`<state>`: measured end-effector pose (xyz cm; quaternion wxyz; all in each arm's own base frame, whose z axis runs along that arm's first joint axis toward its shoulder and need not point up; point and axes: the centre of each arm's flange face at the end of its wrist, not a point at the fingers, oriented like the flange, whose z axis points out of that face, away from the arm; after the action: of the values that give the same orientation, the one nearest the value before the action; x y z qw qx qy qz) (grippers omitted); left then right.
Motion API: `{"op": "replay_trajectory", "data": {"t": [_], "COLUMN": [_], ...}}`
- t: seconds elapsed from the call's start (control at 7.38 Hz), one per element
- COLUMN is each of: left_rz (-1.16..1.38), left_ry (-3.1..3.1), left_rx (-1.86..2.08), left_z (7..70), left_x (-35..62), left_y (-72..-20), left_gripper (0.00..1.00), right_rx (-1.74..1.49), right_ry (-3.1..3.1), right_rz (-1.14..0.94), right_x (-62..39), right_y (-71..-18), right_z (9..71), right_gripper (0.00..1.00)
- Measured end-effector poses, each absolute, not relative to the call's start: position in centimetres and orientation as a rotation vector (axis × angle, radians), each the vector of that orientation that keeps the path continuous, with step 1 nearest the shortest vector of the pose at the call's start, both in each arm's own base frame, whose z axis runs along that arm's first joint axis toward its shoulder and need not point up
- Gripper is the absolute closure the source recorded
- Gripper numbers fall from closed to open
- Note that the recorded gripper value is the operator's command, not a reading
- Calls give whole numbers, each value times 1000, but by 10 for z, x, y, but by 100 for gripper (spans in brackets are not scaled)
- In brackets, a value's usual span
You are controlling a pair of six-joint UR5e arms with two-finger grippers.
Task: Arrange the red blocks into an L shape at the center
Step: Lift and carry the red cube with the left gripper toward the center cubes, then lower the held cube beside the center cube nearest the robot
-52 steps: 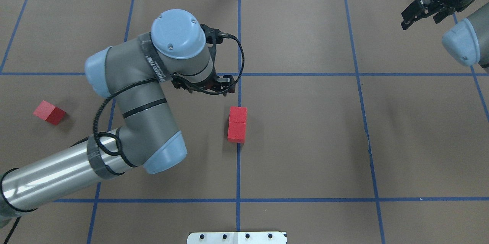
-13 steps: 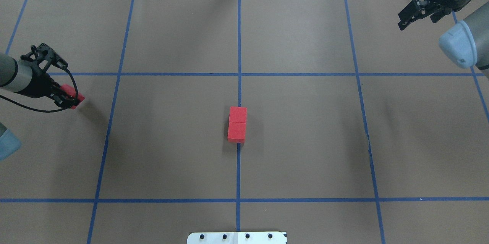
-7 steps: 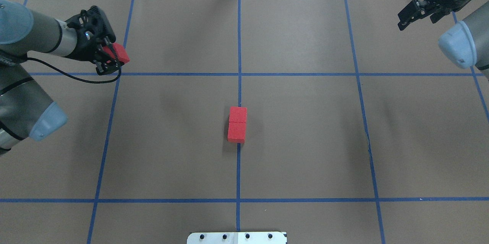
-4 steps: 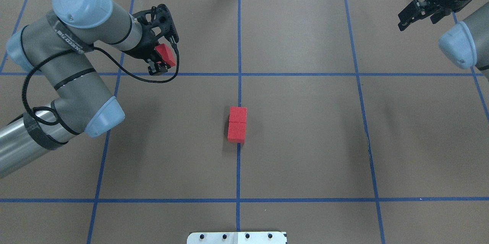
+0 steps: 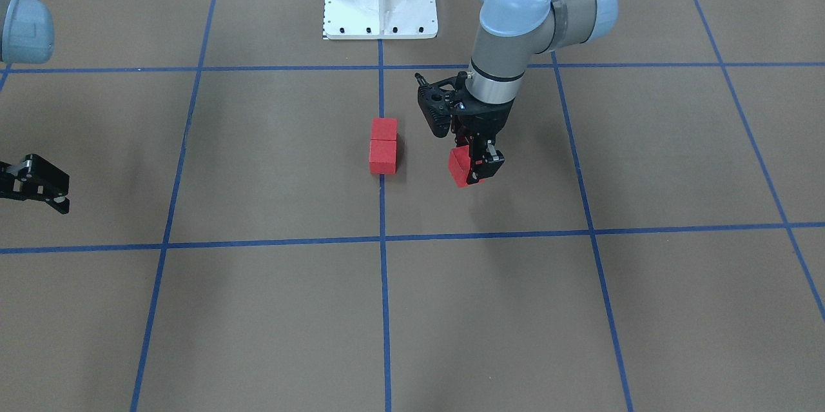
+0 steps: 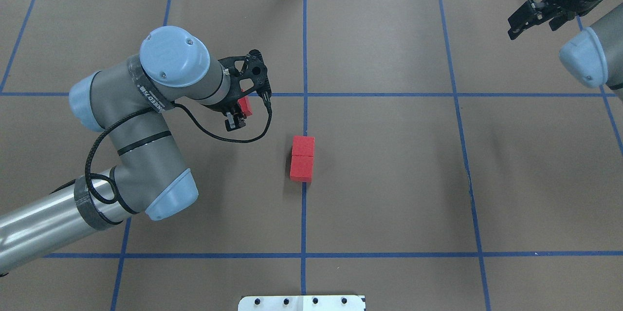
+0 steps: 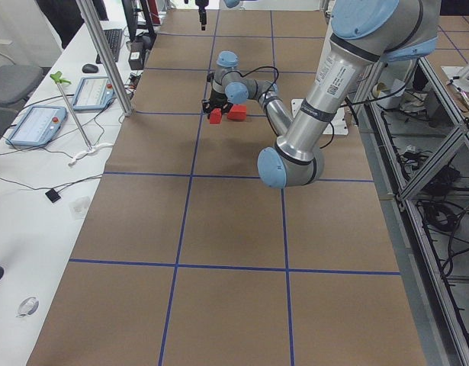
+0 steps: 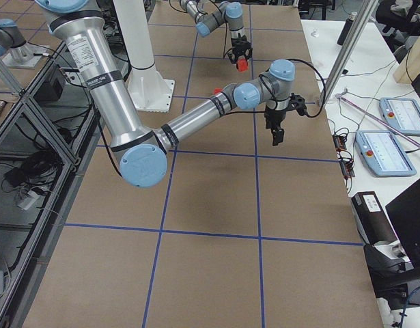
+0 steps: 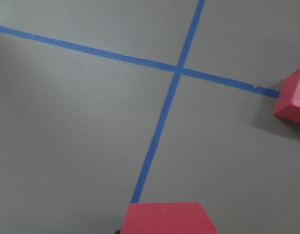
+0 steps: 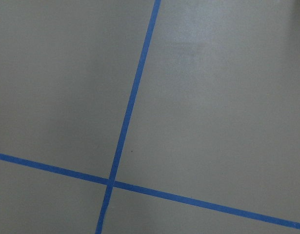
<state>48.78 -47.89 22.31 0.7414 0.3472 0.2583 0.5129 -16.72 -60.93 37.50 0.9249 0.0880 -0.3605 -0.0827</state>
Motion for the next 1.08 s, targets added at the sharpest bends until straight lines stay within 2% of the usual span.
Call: {"op": "replay_trajectory", "data": {"t": [0.41,1.08], "left_rz": [1192,1488], "left_ry": [606,555], "left_rx": [734,716], "left_z": [217,214], "left_x": [504,526], "left_y": [-462,-481], "left_gripper": [100,100], "right_rx": [178,175], "right_ry": [-739,-740], "right_rz": [-169,-169], "right_x": [-168,-168], "right_y": [-609,-609], "right_z": [376,377], "right_gripper": [0,0]}}
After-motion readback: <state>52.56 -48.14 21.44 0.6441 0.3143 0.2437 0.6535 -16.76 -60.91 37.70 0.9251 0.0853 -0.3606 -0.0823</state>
